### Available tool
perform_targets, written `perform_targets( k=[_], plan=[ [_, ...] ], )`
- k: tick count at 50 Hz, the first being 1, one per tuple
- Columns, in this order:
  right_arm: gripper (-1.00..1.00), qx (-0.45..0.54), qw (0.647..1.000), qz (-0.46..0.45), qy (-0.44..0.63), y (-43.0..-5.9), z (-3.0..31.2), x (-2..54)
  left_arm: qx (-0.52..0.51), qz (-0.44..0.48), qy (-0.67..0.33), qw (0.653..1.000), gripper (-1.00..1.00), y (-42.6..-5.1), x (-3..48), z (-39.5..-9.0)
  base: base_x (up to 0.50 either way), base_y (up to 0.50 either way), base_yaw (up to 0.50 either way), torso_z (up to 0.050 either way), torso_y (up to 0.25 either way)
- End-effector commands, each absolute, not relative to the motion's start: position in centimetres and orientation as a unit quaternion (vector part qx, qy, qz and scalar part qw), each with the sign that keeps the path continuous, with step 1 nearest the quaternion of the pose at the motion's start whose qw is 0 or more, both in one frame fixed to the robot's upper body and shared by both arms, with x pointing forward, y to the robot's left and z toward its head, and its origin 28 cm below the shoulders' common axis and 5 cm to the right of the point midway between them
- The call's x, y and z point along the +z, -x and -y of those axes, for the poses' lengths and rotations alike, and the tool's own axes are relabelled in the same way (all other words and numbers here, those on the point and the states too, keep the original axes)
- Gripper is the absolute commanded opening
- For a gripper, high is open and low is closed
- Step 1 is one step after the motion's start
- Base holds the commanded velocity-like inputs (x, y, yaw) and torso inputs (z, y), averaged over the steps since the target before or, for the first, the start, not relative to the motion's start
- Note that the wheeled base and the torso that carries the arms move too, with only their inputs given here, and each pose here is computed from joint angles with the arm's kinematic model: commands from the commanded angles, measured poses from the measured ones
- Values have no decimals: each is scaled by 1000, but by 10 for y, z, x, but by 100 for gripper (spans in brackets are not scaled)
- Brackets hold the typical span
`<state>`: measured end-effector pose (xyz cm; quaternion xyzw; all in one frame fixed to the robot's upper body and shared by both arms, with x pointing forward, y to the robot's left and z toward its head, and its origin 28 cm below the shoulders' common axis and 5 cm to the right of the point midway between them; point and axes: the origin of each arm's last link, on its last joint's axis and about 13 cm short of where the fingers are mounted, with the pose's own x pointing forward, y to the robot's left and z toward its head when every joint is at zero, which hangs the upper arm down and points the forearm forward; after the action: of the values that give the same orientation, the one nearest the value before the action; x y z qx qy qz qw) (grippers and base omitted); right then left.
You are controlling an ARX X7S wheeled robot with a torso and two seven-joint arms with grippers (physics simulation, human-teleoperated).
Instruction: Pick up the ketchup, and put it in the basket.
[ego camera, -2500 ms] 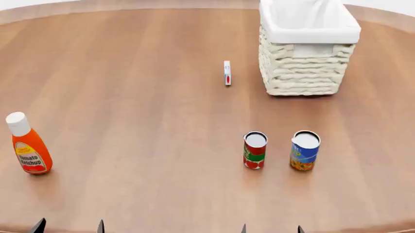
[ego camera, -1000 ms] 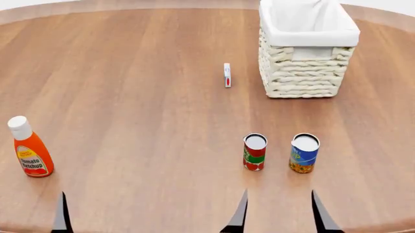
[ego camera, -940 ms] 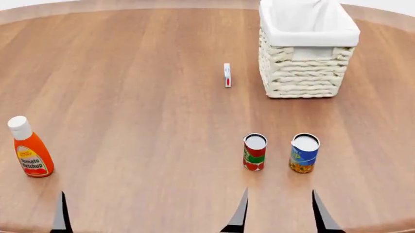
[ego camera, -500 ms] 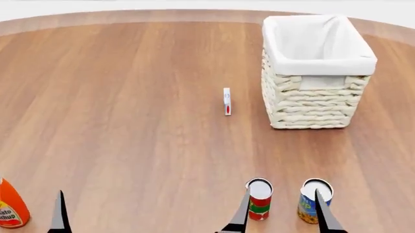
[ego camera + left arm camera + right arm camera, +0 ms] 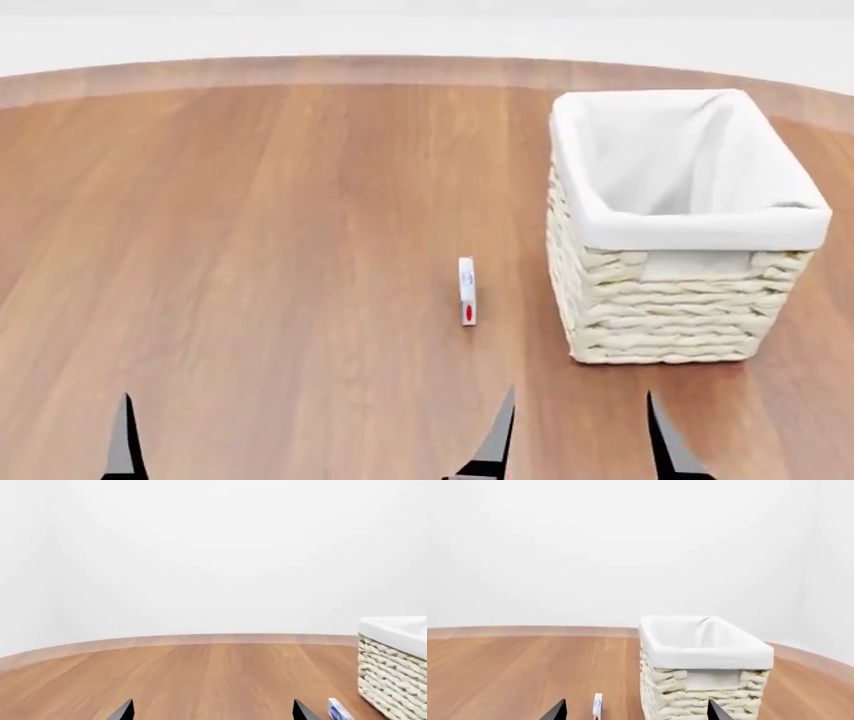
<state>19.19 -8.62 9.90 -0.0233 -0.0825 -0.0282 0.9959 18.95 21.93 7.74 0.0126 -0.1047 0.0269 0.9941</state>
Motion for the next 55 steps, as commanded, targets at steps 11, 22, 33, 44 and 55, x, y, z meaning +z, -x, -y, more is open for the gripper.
perform_targets(
  k=[11, 22, 33, 44, 55],
  plan=[
    [100, -27, 996, 79, 25, -193, 86, 98, 24, 100, -17, 995, 100, -190, 74, -219, 500, 0, 0, 0, 0],
    [100, -16, 997, 71, 40, -193, 83, 95, 22, 96, -21, 995, 100, -191, 72, -219, 357, 0, 0, 0, 1],
    [100, -21, 997, 71, 39, -193, 84, 95, 23, 97, -21, 995, 100, -192, 72, -219, 0, 0, 10, 0, 0],
    [100, -21, 997, 70, 35, -193, 84, 94, 24, 96, -23, 995, 100, -193, 71, -219, 0, 0, 495, 0, 0],
    [100, -17, 997, 70, 32, -193, 84, 94, 22, 94, -24, 995, 100, -193, 69, -219, 0, 0, 500, 0, 0]
  ],
)
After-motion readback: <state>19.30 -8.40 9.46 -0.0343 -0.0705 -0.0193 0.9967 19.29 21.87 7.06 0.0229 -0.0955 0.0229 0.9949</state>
